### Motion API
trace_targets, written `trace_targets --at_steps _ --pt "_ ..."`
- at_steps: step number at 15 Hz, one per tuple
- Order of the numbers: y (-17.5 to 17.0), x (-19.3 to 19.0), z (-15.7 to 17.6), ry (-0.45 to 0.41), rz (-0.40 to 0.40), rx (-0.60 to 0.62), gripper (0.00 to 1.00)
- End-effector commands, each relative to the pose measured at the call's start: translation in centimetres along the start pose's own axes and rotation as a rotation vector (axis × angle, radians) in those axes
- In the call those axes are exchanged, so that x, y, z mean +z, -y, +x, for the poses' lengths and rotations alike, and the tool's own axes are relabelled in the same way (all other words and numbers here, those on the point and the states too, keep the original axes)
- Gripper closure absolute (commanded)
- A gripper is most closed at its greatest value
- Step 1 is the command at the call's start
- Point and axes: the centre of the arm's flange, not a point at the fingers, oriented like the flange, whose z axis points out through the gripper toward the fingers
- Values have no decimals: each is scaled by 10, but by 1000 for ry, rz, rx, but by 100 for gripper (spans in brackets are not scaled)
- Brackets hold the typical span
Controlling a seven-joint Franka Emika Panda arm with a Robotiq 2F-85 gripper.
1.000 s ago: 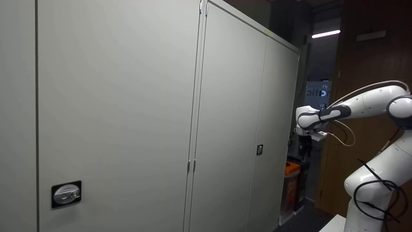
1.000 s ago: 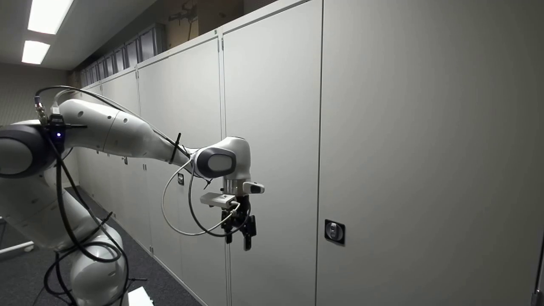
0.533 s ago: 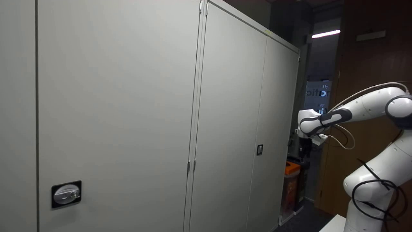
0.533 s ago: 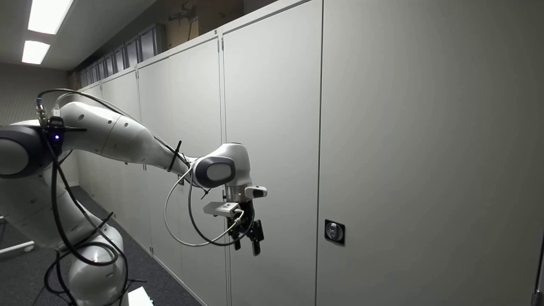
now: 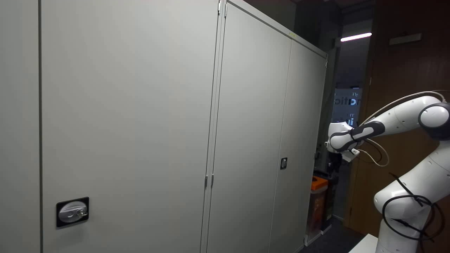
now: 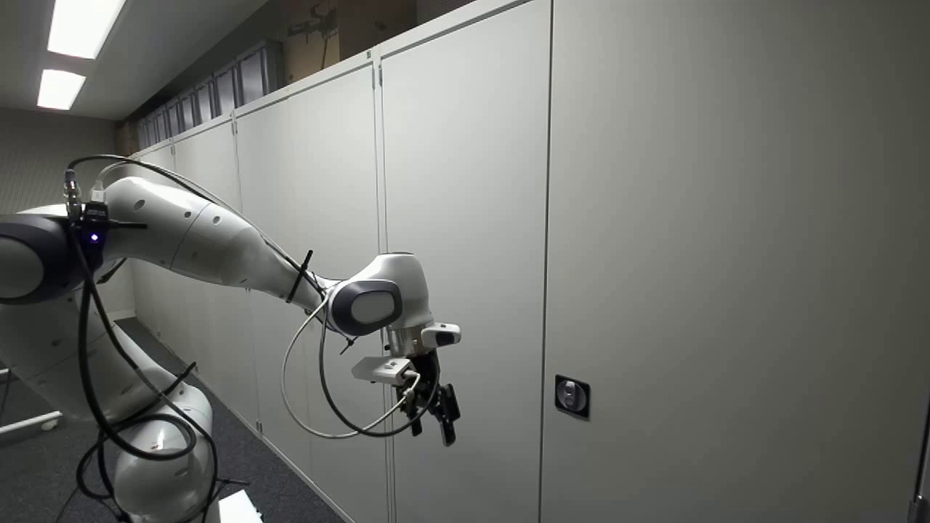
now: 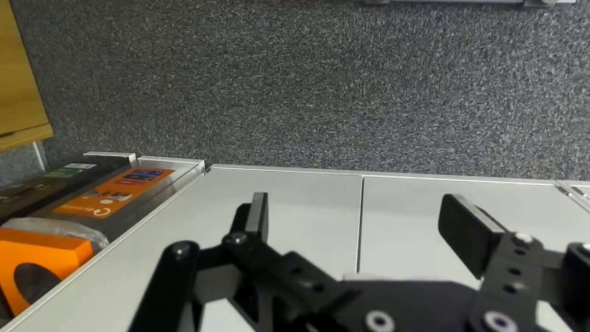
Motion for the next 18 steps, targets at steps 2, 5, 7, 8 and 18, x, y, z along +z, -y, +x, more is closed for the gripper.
trace_targets --at_steps 2,5,7,8,18 --pt "-10 12 3 -72 -35 20 0" --pt "-16 15 4 -105 -24 21 0" --pt "-22 20 5 -133 -15 39 0" --pt "-25 22 5 -151 -6 50 0" --pt "-50 34 2 -382 37 168 0"
